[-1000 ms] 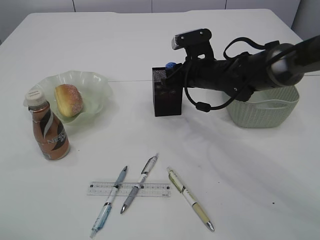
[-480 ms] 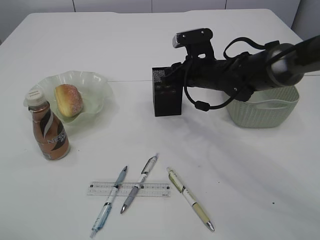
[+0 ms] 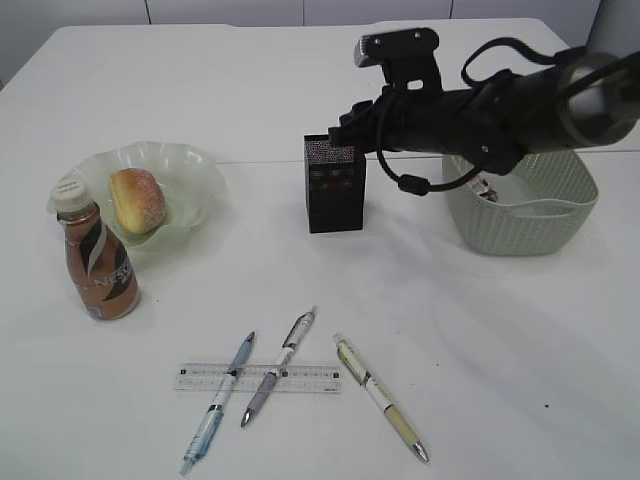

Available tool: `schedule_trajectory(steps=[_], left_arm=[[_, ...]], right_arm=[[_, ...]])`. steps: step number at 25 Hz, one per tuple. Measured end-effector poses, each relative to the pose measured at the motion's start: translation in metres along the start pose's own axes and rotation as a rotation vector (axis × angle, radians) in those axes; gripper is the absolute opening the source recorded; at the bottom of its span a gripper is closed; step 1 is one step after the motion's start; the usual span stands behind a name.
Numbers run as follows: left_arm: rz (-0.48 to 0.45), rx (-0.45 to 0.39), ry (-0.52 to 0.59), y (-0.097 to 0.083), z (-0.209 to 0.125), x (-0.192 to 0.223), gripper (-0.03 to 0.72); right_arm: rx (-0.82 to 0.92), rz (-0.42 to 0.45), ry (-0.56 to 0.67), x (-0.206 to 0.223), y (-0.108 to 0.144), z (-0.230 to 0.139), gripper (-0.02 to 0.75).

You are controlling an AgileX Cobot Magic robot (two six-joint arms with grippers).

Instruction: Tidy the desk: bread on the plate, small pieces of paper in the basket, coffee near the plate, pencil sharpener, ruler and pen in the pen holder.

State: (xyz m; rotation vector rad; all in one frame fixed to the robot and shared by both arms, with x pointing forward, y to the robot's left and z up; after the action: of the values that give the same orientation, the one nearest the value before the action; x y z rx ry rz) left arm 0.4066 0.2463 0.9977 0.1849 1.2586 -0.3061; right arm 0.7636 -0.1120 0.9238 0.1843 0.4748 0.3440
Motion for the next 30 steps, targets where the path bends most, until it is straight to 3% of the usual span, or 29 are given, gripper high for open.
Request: schedule_trajectory(steps=[9, 17, 25, 30], left_arm=[[0.001, 0.0, -0.011, 0.0, 0.002, 0.0, 0.307], [-0.001, 0.0, 0.016, 0.0, -0.003, 0.0, 0.307], [-0.003, -0.001, 0.016, 0.0, -0.003, 0.0, 0.307], [-0.003, -0.001, 0.016, 0.0, -0.003, 0.0, 0.307]], right_arm=[[0.037, -0.054, -0.008, -0.034, 0.01, 0.036, 0.269], [-0.049, -0.054, 0.085, -0.055, 0.065, 0.025, 0.27], [-0.22, -0.174, 0.319, -0.086, 0.095, -0.017, 0.255], [-0.408, -0.169, 0.546, -0.111, 0.118, -0.058, 0.236]])
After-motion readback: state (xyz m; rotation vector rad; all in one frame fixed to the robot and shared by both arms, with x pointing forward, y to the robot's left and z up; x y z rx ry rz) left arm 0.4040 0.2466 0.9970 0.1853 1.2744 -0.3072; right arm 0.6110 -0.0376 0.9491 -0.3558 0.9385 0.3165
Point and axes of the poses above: a point on each arm's last joint axis where the gripper is mounted, x pointing out along that axis toward the gripper, y along the wrist's bending axis when the last joint is at zero, z = x × y, the point moved 8 cm from there along x, pointing out along that axis toward the gripper, and after that the axes turned 15 degrees about x, right-handed, at the moved point
